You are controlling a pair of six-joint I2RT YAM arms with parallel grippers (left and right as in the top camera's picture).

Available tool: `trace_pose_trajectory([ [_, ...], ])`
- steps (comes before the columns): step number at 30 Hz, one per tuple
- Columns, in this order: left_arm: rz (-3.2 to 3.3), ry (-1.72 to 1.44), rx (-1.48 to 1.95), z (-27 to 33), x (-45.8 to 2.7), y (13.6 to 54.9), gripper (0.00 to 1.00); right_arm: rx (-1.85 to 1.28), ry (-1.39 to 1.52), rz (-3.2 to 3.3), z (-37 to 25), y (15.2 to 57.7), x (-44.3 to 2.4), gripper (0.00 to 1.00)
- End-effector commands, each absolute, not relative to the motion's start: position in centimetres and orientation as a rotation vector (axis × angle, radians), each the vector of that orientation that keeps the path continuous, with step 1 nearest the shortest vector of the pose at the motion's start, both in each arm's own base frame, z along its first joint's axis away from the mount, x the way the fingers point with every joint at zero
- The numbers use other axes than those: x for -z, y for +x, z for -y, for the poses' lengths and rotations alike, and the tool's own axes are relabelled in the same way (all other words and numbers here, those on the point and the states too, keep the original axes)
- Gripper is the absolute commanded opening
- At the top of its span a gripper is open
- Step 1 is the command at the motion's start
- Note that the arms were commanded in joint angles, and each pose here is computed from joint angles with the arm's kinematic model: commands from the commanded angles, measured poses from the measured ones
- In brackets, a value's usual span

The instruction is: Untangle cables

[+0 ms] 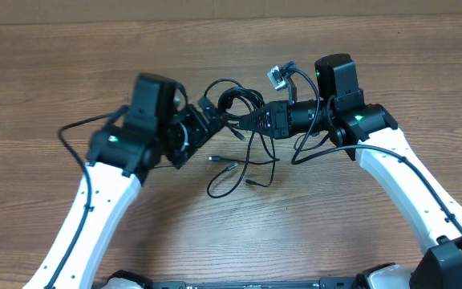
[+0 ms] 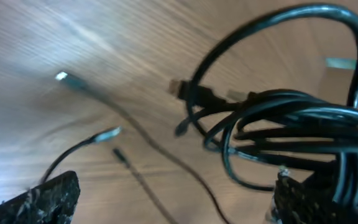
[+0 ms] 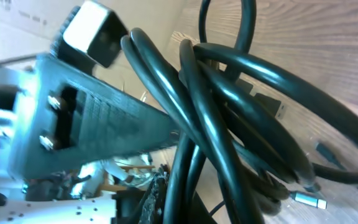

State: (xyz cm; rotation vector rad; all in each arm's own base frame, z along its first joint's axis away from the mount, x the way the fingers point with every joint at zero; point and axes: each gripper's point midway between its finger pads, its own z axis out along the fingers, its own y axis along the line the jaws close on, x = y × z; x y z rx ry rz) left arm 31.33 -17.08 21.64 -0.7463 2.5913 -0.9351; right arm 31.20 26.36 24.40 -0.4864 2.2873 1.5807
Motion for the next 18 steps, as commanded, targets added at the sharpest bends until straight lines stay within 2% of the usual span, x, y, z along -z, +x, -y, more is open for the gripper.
trace_pose_trajectory([
  [1,-2.611,-0.766,0.968,18.5,-19.4,31.1,0.99,-1.609,-0.470,-2.238,-26.4,31.1,-27.4,0.04],
  [5,-2.564,-0.793,0.962,18.6,-17.9,31.9,1.00,-1.636,-0.486,-2.232,-26.4,30.8,-27.6,0.04],
  [7,-2.526,-0.832,0.918,17.9,-17.2,32.6,0.97,-1.666,-0.503,-2.223,-26.5,30.4,-27.9,0.04],
  [11,-2.454,-0.821,0.911,17.7,-17.9,33.9,0.73,-1.681,-0.502,-2.232,-26.6,30.1,-27.8,0.04],
  [14,-2.413,-0.799,0.941,18.0,-18.6,34.7,0.51,-1.695,-0.480,-2.248,-26.6,30.0,-27.8,0.04],
  [18,-2.408,-0.808,0.915,17.8,-18.2,35.2,0.38,-1.718,-0.486,-2.247,-26.7,29.8,-28.0,0.04],
])
